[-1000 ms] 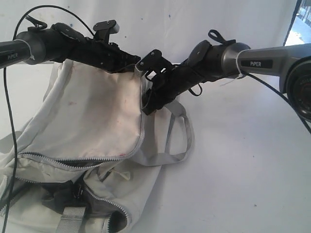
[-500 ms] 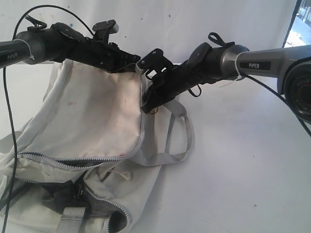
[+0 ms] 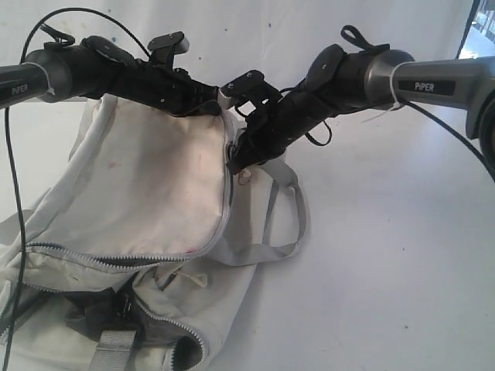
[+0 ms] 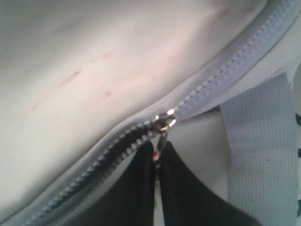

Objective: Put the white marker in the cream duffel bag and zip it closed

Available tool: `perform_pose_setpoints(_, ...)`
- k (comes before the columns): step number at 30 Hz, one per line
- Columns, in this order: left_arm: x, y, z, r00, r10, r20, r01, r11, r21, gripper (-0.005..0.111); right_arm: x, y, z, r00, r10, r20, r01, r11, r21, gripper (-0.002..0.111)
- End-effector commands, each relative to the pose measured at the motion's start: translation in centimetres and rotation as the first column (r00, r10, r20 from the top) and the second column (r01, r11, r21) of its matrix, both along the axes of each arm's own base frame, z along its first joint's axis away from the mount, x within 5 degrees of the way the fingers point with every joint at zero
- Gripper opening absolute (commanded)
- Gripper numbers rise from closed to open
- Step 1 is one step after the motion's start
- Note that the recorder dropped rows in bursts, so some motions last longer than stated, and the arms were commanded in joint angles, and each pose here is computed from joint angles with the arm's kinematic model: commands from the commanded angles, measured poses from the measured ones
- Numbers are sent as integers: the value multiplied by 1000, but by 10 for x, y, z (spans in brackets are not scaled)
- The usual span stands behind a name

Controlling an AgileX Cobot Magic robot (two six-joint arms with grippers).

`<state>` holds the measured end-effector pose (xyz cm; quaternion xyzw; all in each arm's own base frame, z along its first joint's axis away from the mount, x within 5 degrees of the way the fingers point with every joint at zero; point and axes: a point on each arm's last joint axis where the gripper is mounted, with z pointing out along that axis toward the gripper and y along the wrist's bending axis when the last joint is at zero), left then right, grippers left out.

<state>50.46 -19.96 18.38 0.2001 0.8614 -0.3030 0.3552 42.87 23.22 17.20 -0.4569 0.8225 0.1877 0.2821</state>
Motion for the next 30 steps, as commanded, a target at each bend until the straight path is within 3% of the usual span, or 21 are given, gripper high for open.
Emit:
perform_pose_setpoints(1,1,3,8,999,37,-7,-37,999,-12,0,-7,-7,4,995,4,-98,-4,1000,-5,0)
perform_pose_setpoints(9,8,18,9,989,133,-59,-136,989,-56,0,-19,-16,23,981,31,-190,-38,999,-33,0)
perform_pose_setpoints(21,11,24,10,985,165,-53,-168,984,-60,0,-47,-19,48,928,139,-346,-160,986,-33,0)
perform_pose_setpoints(30,12,25,10,985,167,-51,-170,984,-59,0,-60,-19,79,934,126,-333,-140,990,-19,0)
